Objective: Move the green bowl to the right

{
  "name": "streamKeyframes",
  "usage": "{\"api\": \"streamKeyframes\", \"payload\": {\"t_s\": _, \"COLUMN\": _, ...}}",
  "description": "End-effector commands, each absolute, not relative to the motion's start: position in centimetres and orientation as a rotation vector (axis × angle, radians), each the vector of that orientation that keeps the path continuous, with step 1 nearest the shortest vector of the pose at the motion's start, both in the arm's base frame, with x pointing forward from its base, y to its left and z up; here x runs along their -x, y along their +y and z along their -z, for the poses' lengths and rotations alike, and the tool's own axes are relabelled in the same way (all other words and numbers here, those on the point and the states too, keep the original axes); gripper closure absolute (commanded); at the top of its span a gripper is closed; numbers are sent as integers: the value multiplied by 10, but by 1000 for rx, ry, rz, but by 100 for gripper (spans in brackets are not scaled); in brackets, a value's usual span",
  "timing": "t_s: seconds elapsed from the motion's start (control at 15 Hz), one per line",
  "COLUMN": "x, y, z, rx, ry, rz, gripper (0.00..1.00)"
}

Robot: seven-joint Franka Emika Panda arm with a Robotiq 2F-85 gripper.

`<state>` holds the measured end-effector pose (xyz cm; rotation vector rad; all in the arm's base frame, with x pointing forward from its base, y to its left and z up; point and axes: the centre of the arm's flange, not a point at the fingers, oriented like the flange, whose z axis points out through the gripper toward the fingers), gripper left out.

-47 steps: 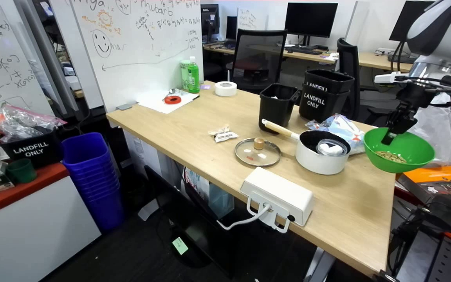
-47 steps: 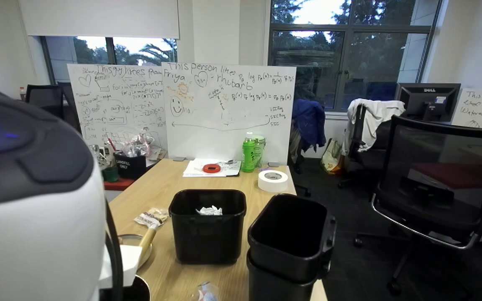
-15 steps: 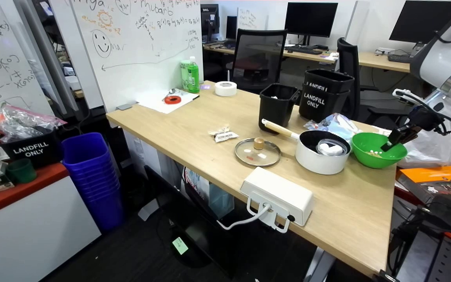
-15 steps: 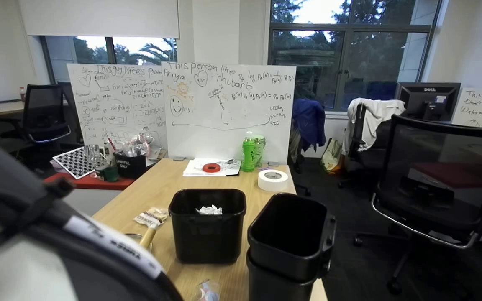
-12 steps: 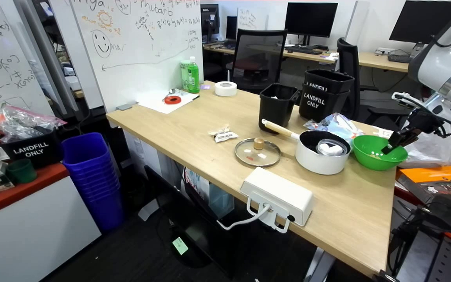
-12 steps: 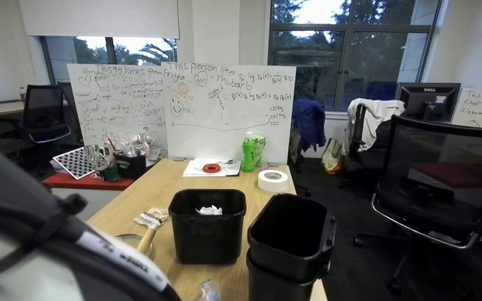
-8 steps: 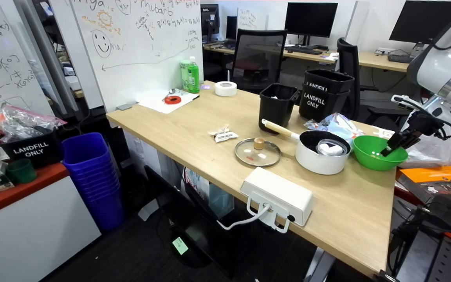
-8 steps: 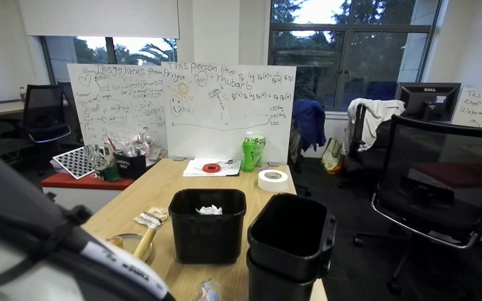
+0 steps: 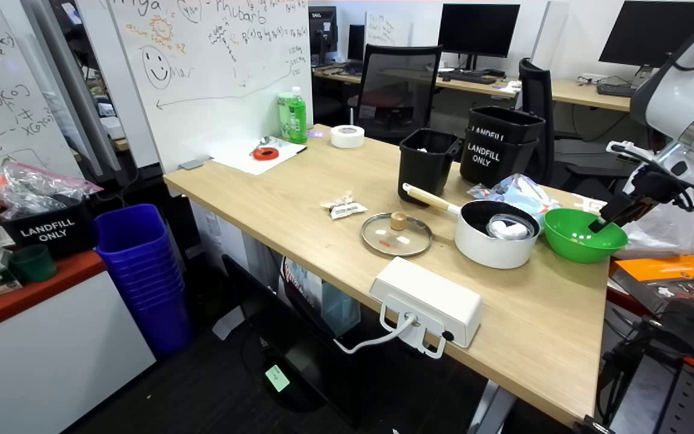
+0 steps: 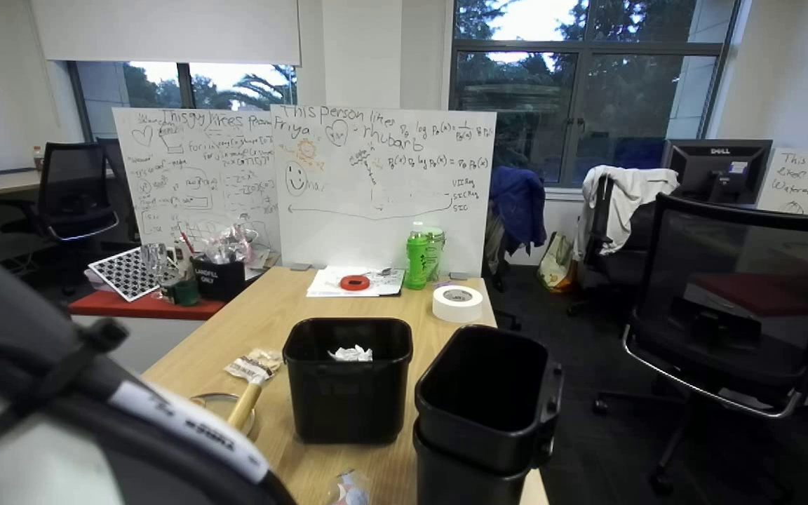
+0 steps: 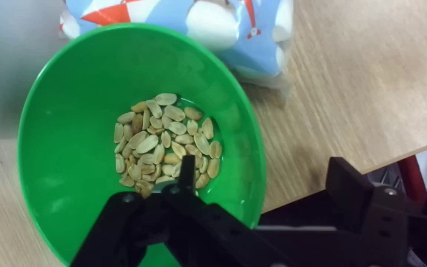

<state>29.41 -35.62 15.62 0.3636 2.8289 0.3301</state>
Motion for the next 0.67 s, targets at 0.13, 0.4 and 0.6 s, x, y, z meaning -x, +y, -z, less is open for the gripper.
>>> {"api": "streamKeyframes", "payload": {"t_s": 0.13, "x": -286, "y": -343, "z": -175, "rx": -255, "ry": 2811, "rz": -267, "gripper": 0}}
{"api": "streamKeyframes", "payload": {"t_s": 0.4, "x": -284, "y": -322, "z": -183, "rx": -85, "ry": 2773, "rz": -220, "gripper": 0}}
{"api": "streamKeyframes", "payload": {"t_s": 0.6, "x": -284, "y": -300, "z": -199, "rx": 125, "ry": 2742, "rz": -195, "gripper": 0}}
